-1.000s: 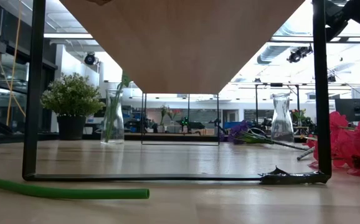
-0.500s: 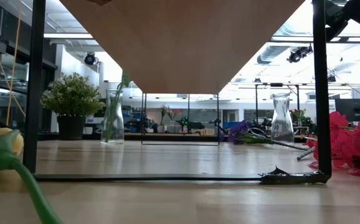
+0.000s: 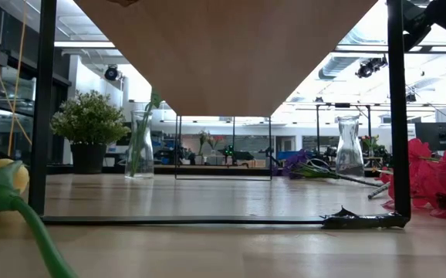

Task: Pick and place flowers into a vace then onto a shelf
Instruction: Put the dark red flower into the left transparent vase

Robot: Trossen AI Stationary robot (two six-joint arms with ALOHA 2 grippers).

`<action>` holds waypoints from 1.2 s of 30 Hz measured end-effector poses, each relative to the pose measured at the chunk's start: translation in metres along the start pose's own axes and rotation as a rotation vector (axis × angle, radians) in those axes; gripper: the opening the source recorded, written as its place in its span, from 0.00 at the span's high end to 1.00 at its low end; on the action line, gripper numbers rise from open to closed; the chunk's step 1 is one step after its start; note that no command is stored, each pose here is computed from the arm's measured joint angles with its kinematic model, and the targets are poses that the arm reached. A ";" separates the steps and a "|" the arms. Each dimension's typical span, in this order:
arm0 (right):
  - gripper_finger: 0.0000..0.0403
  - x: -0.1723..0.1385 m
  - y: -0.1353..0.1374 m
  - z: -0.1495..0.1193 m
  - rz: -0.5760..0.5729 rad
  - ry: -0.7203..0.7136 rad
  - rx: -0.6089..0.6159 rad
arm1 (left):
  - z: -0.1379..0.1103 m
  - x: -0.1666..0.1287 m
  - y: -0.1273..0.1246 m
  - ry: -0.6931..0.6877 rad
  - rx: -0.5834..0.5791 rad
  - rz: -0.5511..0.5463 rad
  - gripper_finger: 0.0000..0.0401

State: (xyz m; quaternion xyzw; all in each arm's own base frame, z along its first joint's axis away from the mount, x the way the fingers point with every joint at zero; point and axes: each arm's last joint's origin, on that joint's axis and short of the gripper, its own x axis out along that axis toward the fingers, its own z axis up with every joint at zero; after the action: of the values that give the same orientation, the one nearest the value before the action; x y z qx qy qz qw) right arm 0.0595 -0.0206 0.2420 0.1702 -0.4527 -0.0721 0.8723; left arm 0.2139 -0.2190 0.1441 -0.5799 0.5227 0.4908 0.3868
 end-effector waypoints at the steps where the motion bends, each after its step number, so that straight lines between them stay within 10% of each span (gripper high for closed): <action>1: 0.32 0.000 0.000 0.000 0.000 0.000 0.000 | 0.001 -0.003 0.001 -0.042 -0.008 0.020 0.95; 20: 0.33 0.000 0.000 0.000 0.006 -0.003 0.026 | -0.025 -0.130 0.007 -0.363 -0.035 0.092 0.95; 36: 0.32 0.000 0.001 0.001 0.011 -0.013 0.027 | -0.033 -0.169 -0.004 -0.468 0.057 -0.303 0.95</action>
State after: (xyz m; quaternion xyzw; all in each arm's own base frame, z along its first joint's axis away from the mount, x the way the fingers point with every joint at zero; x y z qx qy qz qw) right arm 0.0583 -0.0202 0.2430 0.1792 -0.4601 -0.0621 0.8674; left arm 0.2279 -0.2115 0.3154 -0.5111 0.3401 0.5332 0.5820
